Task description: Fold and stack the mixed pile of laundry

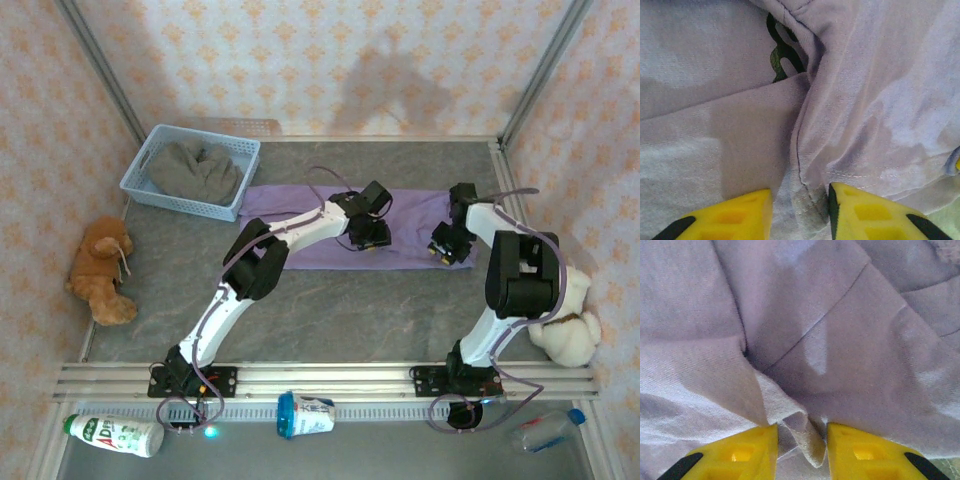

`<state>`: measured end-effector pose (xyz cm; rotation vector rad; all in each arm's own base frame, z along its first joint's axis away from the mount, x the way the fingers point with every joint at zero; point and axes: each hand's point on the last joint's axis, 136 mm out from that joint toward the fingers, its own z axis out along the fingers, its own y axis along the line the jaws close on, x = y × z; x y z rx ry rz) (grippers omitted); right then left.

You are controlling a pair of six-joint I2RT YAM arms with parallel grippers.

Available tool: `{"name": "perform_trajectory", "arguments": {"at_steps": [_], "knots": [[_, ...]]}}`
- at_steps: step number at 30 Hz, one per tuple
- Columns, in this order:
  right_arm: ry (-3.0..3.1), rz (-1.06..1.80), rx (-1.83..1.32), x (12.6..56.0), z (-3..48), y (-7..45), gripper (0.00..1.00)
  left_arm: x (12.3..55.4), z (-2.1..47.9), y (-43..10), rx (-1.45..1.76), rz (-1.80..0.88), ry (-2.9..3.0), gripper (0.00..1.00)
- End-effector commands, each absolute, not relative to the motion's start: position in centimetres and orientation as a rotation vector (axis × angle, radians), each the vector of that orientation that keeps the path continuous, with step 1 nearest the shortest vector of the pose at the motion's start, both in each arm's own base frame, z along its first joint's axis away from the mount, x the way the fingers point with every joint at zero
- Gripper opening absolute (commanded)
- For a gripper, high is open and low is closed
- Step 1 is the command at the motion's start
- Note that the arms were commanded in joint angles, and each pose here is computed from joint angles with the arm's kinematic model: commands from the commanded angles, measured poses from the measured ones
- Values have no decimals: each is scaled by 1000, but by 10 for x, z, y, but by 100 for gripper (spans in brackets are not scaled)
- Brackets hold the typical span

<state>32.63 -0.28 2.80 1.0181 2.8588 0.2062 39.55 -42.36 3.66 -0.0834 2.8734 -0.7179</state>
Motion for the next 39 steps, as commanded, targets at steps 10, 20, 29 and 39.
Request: {"name": "perform_trajectory", "arguments": {"at_steps": [10,20,29,39], "knots": [[2828,179,937,338,45,-9,5,394,43,-441,-98,-704,2846,3],[2810,57,957,316,77,-23,0,367,72,-405,-111,-586,2903,0],[2901,66,1043,283,48,-16,0,338,42,-402,-155,-582,2993,0],[2892,171,1155,242,67,0,0,341,79,-409,-62,-588,2960,0]]}}
